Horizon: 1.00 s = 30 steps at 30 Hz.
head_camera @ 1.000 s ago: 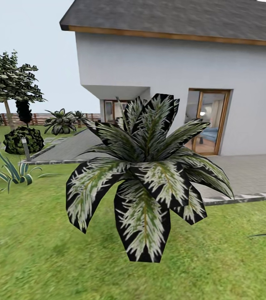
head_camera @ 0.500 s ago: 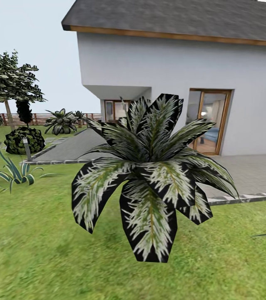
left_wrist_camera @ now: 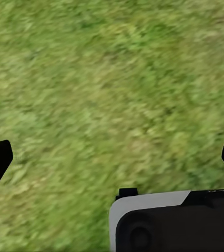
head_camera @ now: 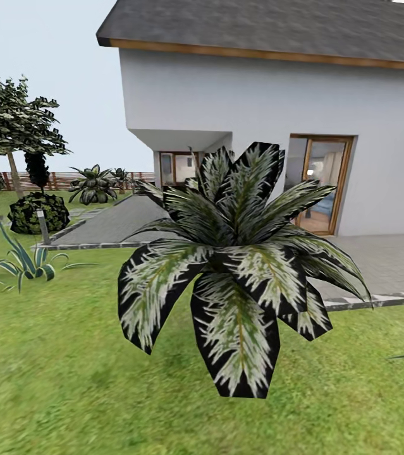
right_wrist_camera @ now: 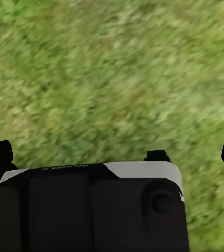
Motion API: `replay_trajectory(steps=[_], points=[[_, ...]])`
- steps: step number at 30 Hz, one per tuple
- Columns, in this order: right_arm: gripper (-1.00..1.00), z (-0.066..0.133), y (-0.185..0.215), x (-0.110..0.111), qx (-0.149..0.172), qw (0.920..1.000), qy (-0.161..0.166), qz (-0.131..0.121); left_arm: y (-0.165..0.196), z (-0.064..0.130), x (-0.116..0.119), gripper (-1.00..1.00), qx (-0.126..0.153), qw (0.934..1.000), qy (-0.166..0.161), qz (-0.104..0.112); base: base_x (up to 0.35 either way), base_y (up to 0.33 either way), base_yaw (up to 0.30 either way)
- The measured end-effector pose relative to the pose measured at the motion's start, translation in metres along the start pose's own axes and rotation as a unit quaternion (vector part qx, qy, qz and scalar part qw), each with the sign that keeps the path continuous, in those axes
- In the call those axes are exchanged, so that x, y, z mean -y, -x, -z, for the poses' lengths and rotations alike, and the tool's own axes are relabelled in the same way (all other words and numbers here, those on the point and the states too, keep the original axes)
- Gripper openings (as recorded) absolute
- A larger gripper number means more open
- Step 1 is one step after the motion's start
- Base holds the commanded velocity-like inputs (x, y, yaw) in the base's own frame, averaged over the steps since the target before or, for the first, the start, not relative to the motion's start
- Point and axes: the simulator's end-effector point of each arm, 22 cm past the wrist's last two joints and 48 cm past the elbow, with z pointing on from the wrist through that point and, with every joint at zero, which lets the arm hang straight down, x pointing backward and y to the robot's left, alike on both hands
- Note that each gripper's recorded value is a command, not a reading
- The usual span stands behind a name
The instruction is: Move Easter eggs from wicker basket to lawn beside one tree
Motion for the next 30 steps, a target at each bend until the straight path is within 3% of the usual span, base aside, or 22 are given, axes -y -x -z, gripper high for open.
replay_trajectory(steps=[30], points=[[1.00, 0.0000, 0.0007, 0.0004, 0.002, 1.0000, 0.000, -0.001, 0.0000, 0.0000, -0.0001, 1.00, 0.000, 1.0000, 0.000, 0.000, 0.000, 0.077, 0.000]])
